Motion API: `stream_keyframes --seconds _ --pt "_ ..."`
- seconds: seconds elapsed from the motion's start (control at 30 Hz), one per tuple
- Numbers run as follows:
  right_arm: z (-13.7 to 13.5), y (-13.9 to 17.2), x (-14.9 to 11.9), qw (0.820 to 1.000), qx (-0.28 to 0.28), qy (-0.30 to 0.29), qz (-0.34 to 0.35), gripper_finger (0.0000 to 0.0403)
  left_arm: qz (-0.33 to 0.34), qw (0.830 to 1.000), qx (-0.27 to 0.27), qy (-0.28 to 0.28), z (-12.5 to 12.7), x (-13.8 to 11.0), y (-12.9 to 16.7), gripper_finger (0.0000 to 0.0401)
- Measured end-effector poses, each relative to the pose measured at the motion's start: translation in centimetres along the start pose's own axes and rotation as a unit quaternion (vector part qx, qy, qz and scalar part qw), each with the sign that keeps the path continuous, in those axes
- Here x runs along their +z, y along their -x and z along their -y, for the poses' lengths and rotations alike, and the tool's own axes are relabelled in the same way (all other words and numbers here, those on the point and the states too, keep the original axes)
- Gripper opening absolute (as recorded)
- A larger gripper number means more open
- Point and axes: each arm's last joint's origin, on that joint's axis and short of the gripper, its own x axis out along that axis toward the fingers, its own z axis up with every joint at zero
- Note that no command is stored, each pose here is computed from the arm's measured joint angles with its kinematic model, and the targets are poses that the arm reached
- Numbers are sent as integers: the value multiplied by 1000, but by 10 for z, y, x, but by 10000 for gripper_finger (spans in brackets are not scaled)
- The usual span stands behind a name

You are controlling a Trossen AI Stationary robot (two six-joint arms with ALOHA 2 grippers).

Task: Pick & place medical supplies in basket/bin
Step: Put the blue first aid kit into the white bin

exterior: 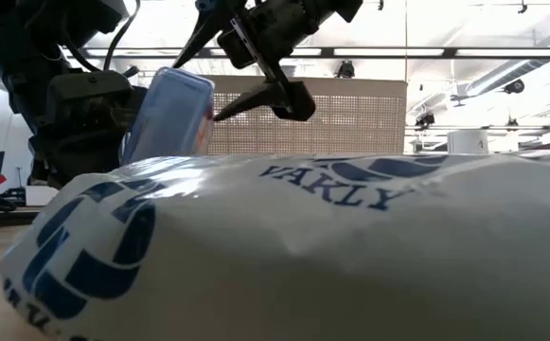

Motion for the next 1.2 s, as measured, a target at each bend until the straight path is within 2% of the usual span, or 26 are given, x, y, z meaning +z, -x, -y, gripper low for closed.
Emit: stream_keyframes --seconds 0.23,0.43,0.63,0.83,1.07,1.2 --pt "8 -12 -3 1000 -18 -17 -11 297 6 1000 -7 2 2 1 0 102" --pt "10 -15 -3 1000 -25 -15 -8 287 20 1000 -8 4 2 2 0 102" --pt "24 -31 -8 997 -58 -37 -30 274 36 999 -14 8 6 6 2 102" --pt "24 -32 -8 997 -55 -37 -31 262 39 999 -16 5 8 7 3 102" --pt "22 -30 -8 998 -52 -21 -28 213 45 999 -15 -8 11 2 9 102" --pt "18 -23 -12 998 -58 -5 -38 178 64 998 -6 10 11 -4 23 102"
